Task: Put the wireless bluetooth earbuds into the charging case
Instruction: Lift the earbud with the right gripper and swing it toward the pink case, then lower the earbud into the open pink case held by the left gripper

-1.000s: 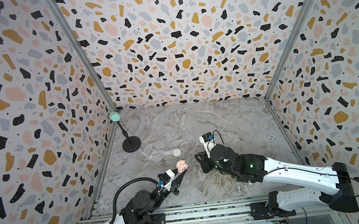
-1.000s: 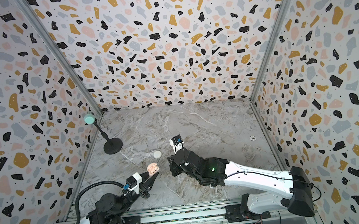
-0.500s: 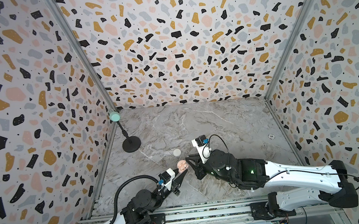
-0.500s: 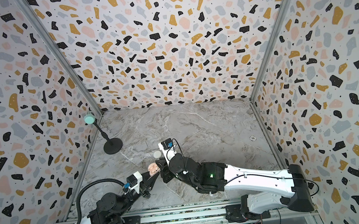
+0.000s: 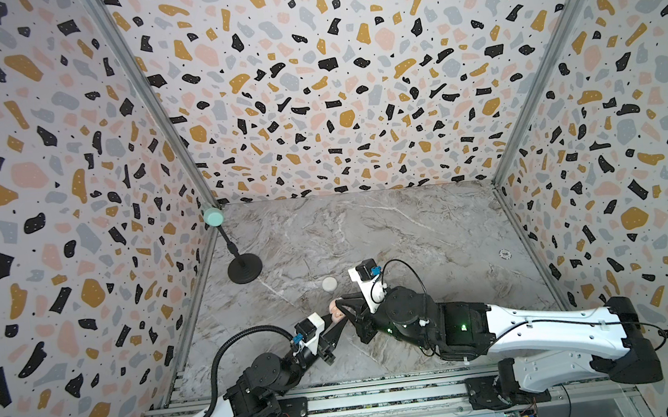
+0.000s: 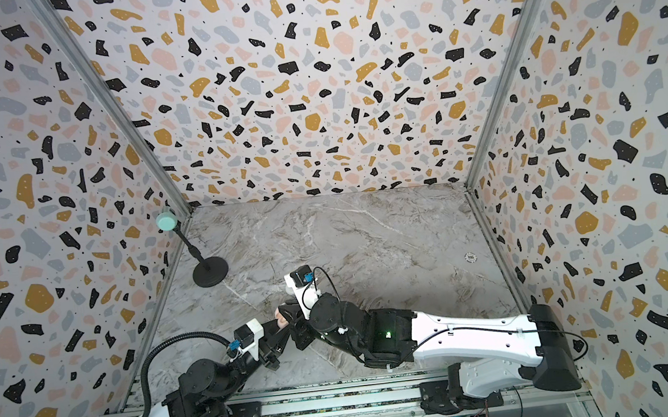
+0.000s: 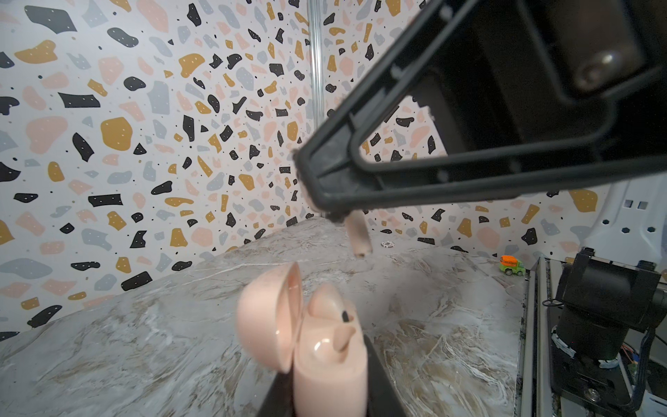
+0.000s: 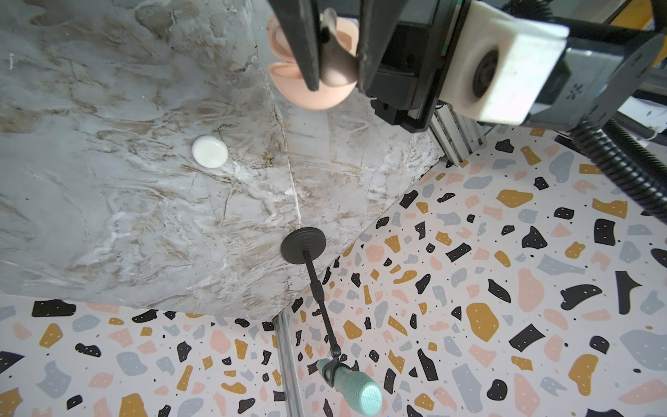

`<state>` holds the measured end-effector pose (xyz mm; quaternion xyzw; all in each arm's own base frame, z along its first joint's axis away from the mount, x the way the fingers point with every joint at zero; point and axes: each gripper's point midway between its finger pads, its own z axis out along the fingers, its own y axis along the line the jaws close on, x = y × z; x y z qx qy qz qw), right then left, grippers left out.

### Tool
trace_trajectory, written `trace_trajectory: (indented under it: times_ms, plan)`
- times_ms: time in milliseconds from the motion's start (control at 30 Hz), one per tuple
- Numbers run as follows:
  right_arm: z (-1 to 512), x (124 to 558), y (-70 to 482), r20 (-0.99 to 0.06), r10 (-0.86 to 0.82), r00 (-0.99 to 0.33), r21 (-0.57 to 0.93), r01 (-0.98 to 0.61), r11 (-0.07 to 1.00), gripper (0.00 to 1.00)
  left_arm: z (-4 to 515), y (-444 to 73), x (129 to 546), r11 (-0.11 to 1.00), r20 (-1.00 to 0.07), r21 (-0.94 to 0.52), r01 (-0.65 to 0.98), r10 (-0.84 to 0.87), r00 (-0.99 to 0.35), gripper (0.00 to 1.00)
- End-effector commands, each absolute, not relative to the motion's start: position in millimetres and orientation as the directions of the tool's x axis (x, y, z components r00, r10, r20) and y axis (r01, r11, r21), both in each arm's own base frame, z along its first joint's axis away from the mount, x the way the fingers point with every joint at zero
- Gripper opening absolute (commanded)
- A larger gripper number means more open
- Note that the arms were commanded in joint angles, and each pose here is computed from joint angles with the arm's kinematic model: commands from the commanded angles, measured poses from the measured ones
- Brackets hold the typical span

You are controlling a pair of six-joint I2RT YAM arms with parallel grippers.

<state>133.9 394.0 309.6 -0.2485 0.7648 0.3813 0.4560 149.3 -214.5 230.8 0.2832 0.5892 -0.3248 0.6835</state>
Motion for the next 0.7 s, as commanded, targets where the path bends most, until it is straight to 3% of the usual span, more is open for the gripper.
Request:
trace_trajectory:
  times_ms: [0,667]
  plan:
    - [311.6,131.4,397.7,-0.892,-0.022,-0.451,0.36,-0.74,0.569,0.12,253.4,-209.9,146.7,0.622,-0.972,-0.031,0.783,-0.202,0.123,0.0]
    - [288.0,130.1,403.5,-0.89,-0.048,-0.454,0.349,-0.744,0.57,0.1,257.1,-207.3,146.2,0.621,-0.967,-0.053,0.782,-0.228,0.115,0.0]
